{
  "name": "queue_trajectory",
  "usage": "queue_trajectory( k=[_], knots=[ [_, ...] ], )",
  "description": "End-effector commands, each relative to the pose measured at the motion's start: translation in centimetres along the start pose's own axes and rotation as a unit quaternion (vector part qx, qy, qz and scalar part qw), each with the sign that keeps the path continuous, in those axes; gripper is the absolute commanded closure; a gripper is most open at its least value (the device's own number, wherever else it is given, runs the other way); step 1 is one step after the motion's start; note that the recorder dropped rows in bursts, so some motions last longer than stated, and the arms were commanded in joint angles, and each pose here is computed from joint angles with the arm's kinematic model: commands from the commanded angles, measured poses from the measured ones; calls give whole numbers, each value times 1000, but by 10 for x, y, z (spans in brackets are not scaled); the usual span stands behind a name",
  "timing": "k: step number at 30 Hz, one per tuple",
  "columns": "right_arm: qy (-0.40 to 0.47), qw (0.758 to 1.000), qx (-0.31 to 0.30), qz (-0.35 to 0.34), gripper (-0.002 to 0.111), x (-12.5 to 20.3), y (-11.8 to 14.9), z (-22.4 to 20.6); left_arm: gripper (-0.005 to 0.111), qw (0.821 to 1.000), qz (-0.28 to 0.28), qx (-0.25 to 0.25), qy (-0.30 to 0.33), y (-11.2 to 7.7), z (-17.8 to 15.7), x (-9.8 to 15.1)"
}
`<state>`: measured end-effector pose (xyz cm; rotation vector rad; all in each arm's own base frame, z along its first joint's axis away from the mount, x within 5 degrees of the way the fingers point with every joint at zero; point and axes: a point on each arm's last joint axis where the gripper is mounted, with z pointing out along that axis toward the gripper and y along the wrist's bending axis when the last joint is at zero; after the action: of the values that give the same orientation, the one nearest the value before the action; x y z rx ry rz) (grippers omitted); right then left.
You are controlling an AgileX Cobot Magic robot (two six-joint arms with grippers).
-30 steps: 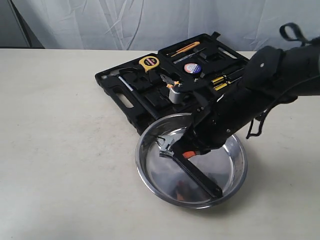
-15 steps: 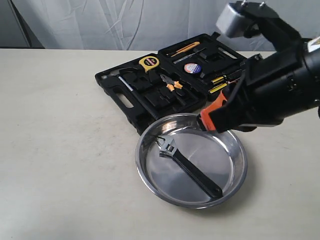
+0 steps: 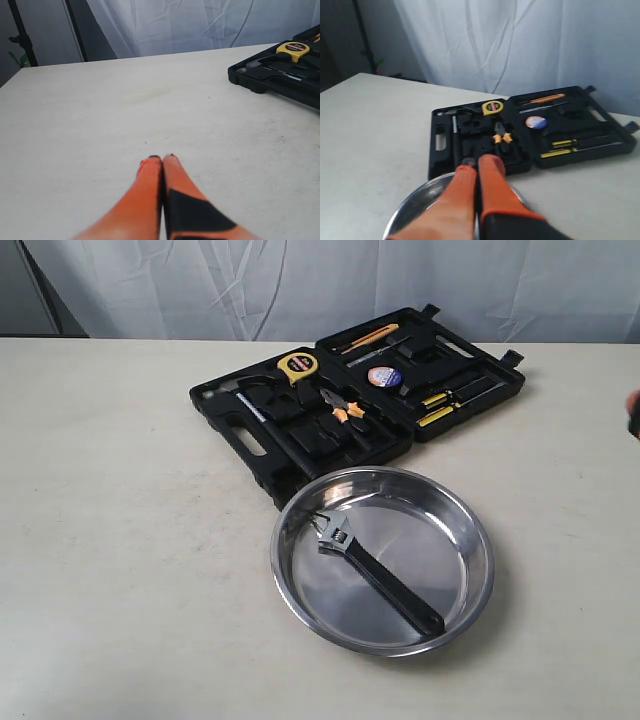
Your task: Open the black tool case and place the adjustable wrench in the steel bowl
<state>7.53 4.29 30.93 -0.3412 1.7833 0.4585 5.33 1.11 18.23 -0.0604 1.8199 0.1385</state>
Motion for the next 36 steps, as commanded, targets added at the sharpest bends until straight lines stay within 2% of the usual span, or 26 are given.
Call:
queue_trajectory(
  k=[1,10,16,25,32,36],
  knots=[
    [-47,997,54,-13,109,29,-4,-20,107,1000,1,-1,-8,0,-1,-2],
    [-78,987,140,23,109,93,-20,-14,107,1000,1,-1,-8,0,-1,-2],
    [-70,981,176,52,109,116,-31,-6,107,1000,1,-1,-8,0,-1,-2],
    [-88,977,189,47,109,114,-33,-7,107,1000,1,-1,-8,0,-1,-2],
    [-94,977,177,75,109,114,-32,-6,107,1000,1,-1,-8,0,-1,-2],
    [-76,973,201,83,109,118,-36,-7,107,1000,1,-1,-8,0,-1,-2]
  ],
)
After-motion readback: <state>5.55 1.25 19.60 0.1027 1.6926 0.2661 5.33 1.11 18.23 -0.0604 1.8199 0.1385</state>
